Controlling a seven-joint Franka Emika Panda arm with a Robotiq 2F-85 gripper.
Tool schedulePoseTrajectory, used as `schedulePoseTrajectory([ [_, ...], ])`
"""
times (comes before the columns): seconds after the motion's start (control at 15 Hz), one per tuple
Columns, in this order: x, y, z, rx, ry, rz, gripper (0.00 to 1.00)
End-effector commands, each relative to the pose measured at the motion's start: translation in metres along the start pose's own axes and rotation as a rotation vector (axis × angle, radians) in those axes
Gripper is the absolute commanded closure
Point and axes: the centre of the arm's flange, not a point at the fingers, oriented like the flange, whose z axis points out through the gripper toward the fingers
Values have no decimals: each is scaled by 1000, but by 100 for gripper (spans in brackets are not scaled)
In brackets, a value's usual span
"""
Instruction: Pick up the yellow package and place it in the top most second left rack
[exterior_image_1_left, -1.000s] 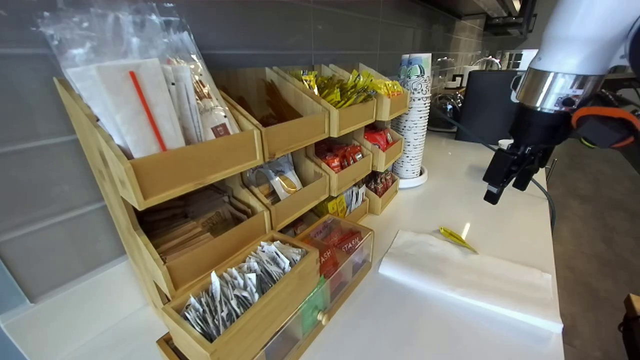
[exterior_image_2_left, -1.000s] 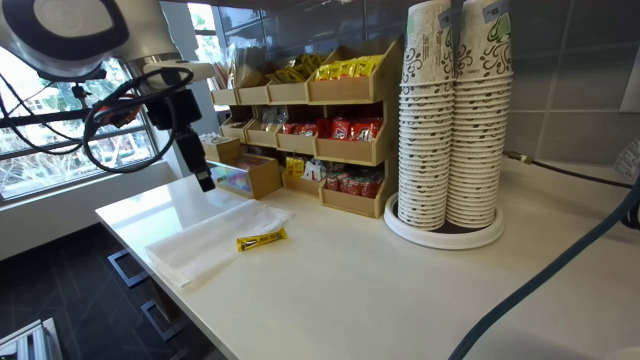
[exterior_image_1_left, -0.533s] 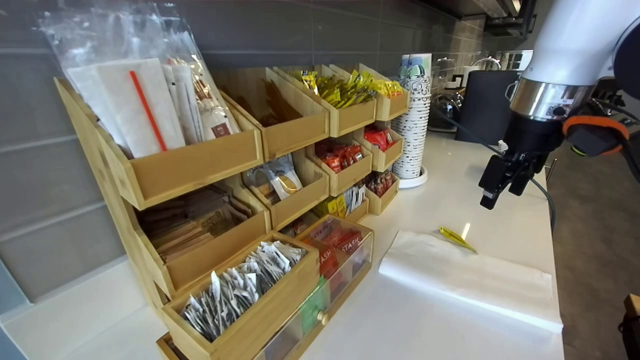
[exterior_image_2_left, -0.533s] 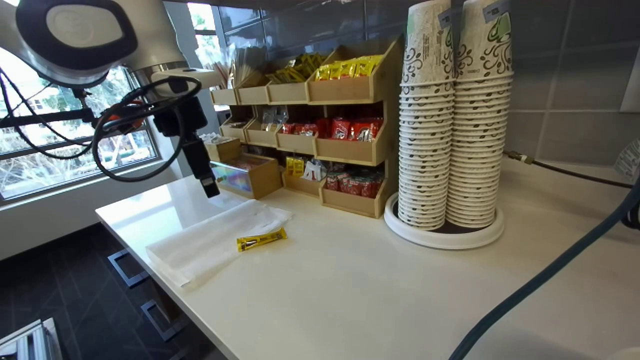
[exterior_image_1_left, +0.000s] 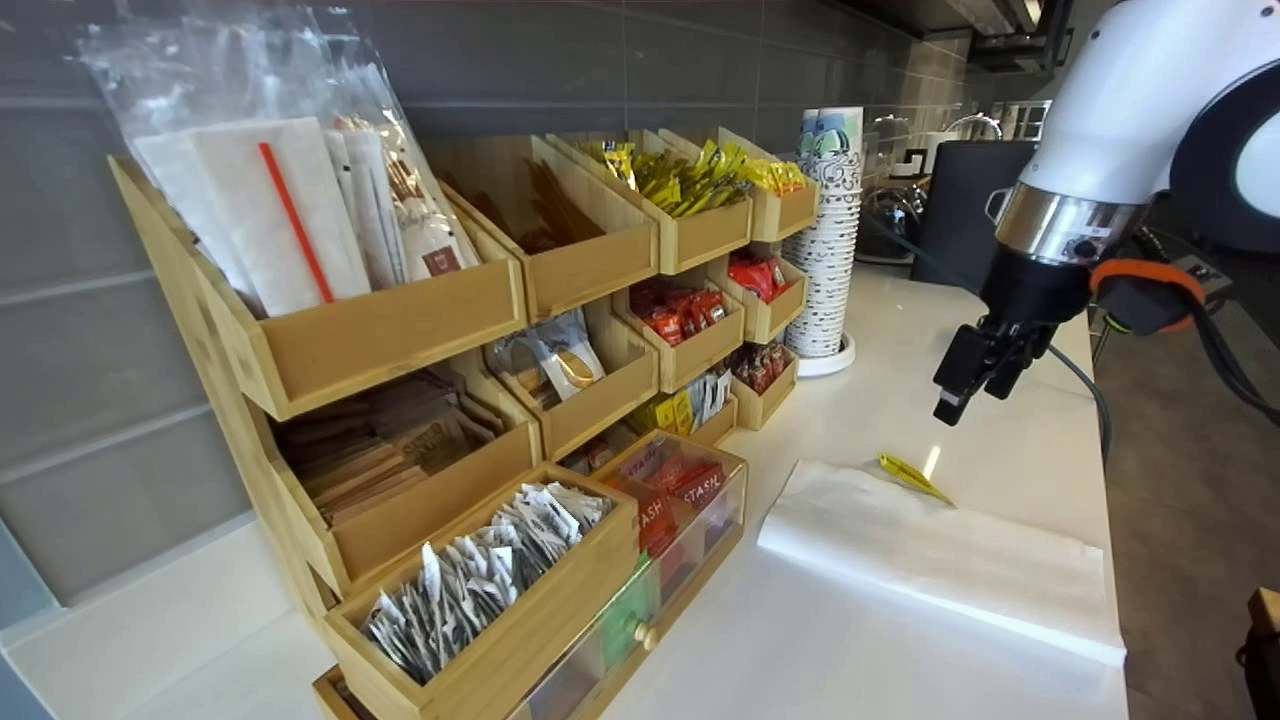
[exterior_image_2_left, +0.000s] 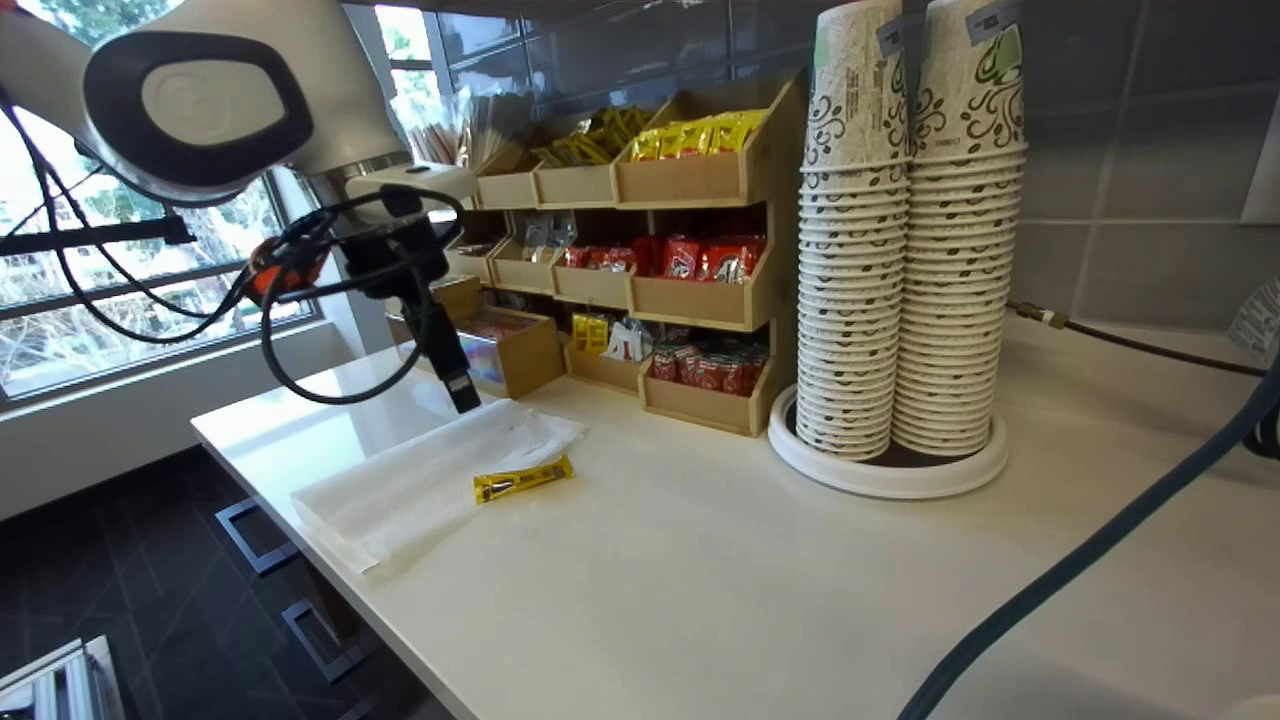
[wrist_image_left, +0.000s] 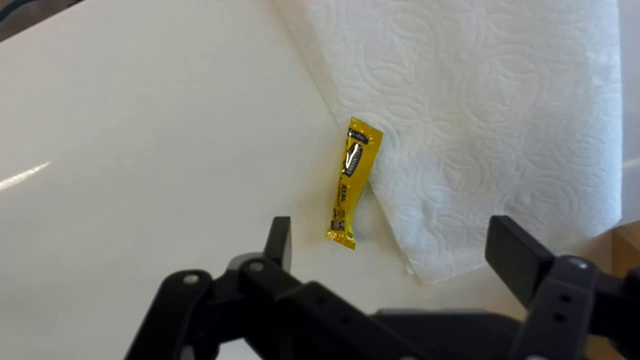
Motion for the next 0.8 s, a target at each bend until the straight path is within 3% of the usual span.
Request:
schedulePoseTrajectory([
  [0.0,13,16,32,-3,17,-51,0],
  [0.33,26,26,60,13,70,-121,0],
  [0.73,33,29,96,35,72,-167,0],
])
